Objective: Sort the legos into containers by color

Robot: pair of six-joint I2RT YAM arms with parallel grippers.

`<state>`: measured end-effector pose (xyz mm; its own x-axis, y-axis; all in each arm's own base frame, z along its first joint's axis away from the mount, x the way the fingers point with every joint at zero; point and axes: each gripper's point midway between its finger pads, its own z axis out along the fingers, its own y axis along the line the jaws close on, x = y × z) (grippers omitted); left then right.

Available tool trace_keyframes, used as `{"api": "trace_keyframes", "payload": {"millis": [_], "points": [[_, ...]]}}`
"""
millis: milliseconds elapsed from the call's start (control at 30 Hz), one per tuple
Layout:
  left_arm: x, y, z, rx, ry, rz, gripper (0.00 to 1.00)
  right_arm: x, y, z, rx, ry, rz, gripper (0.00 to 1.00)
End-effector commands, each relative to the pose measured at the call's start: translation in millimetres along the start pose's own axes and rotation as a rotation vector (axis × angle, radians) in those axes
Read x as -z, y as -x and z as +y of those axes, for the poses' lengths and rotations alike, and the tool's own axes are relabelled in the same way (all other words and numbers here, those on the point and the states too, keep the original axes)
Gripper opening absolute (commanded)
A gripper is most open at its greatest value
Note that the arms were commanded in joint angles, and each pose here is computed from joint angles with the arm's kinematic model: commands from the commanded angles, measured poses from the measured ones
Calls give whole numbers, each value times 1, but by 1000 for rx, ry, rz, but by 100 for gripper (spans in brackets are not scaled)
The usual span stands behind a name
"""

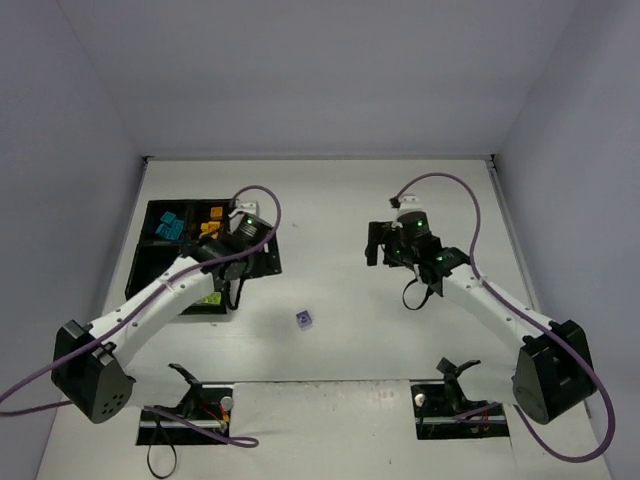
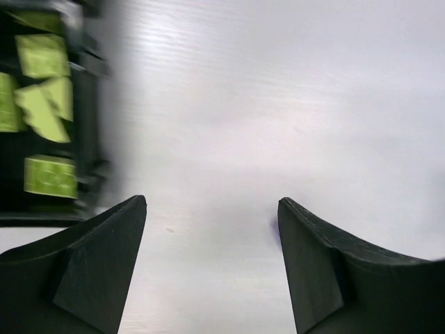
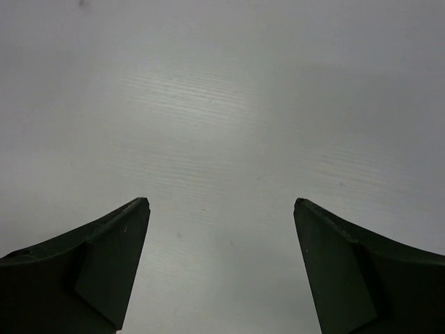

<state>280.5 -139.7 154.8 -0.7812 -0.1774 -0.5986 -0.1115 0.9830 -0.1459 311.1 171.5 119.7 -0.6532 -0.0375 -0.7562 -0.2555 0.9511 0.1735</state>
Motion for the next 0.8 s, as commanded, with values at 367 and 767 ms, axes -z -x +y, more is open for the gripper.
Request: {"api": "trace_keyframes", "payload": {"millis": [367, 767], "points": [[-34, -97, -109, 110, 94, 167, 70, 24, 1, -70, -327, -137, -38, 83], [-55, -147, -114, 157, 134, 291, 60, 25, -12, -66, -327, -104, -9, 83]]}}
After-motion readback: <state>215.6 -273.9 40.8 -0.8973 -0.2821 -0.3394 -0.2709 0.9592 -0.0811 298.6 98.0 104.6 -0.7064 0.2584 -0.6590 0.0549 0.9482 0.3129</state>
